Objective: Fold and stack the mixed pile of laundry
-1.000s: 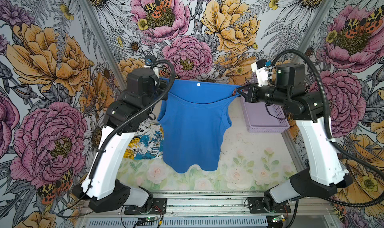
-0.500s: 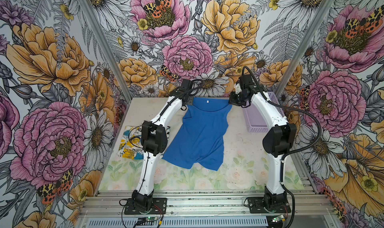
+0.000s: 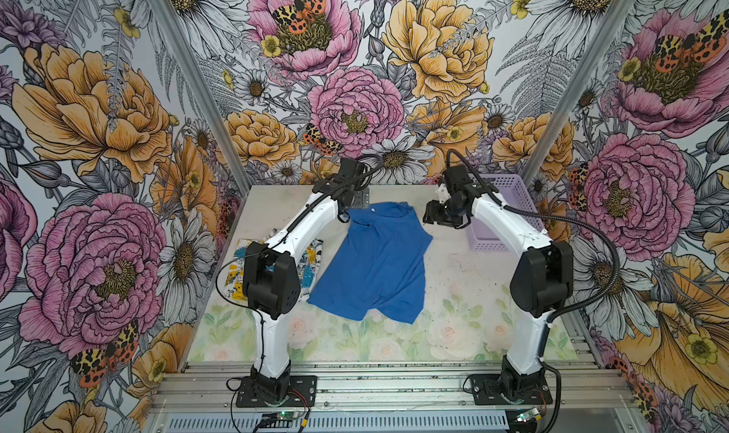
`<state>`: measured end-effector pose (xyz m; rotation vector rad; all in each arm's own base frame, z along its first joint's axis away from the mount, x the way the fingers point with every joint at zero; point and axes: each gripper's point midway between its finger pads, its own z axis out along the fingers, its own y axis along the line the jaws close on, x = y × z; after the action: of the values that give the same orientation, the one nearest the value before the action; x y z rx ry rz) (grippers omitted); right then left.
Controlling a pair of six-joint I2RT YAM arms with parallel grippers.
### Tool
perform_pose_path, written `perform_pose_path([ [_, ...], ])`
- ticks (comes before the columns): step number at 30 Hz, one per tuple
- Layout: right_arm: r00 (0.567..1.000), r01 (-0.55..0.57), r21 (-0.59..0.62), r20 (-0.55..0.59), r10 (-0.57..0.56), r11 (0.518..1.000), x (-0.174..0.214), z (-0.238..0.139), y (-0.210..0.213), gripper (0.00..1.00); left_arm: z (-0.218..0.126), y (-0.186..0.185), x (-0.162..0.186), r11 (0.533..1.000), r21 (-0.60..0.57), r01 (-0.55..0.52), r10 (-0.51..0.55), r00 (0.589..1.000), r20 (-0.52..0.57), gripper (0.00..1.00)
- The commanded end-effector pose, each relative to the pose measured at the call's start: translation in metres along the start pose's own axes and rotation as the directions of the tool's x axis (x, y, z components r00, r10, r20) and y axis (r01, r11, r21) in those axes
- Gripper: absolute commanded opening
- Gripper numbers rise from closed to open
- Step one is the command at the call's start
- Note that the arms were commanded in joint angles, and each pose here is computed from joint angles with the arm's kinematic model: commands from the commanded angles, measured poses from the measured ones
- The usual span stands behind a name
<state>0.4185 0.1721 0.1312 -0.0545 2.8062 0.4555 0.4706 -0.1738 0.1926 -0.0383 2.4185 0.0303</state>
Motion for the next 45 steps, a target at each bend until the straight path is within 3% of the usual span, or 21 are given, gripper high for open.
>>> perform_pose_path([
  [1, 0.998, 0.037, -0.049, 0.056, -0.035, 0.998, -0.004, 0.013, 0.012, 0.60, 0.004, -0.004, 0.057, 0.994, 0.005, 0.108, -0.107, 0.988, -0.115, 0.99],
  [6, 0.994, 0.091, -0.019, 0.065, -0.089, 0.996, -0.027, 0.045, 0.015, 0.60, -0.008, -0.053, 0.140, 0.987, 0.103, 0.126, -0.091, 0.951, -0.295, 0.91],
  [9, 0.990, 0.121, -0.010, 0.079, -0.120, 0.993, -0.048, 0.064, 0.018, 0.60, 0.006, -0.060, 0.183, 0.989, 0.072, 0.126, -0.089, 0.917, -0.389, 0.82],
  [14, 0.987, 0.145, -0.010, 0.072, -0.144, 0.989, -0.069, 0.100, 0.018, 0.60, 0.031, -0.052, 0.205, 0.992, 0.037, 0.122, -0.093, 0.890, -0.446, 0.69],
  [18, 0.991, 0.137, 0.013, 0.010, -0.137, 0.991, -0.059, 0.126, 0.007, 0.58, 0.058, -0.041, 0.197, 0.997, 0.027, 0.069, -0.049, 0.890, -0.454, 0.61],
  [23, 0.988, 0.135, 0.106, -0.087, -0.126, 0.985, -0.019, 0.125, -0.020, 0.55, 0.088, -0.034, 0.171, 0.999, 0.034, -0.010, 0.025, 0.895, -0.446, 0.57],
  [32, 0.957, 0.041, 0.240, -0.287, 0.030, 0.970, 0.126, 0.078, -0.068, 0.51, 0.123, -0.033, 0.149, 0.981, 0.045, -0.189, 0.189, 0.879, -0.437, 0.57],
  [37, 0.926, -0.073, 0.177, -0.354, 0.133, 0.982, 0.204, 0.051, -0.043, 0.50, 0.128, -0.061, 0.132, 0.943, 0.128, -0.308, 0.334, 0.865, -0.373, 0.59],
  [41, 0.936, -0.132, 0.123, -0.311, 0.165, 0.984, 0.206, 0.027, -0.018, 0.50, 0.124, -0.085, 0.117, 0.909, 0.156, -0.386, 0.416, 0.852, -0.316, 0.69],
  [45, 0.972, -0.099, 0.150, -0.198, 0.128, 0.984, 0.166, -0.006, -0.011, 0.52, 0.099, -0.090, 0.101, 0.935, 0.173, -0.308, 0.347, 0.892, -0.288, 0.85],
])
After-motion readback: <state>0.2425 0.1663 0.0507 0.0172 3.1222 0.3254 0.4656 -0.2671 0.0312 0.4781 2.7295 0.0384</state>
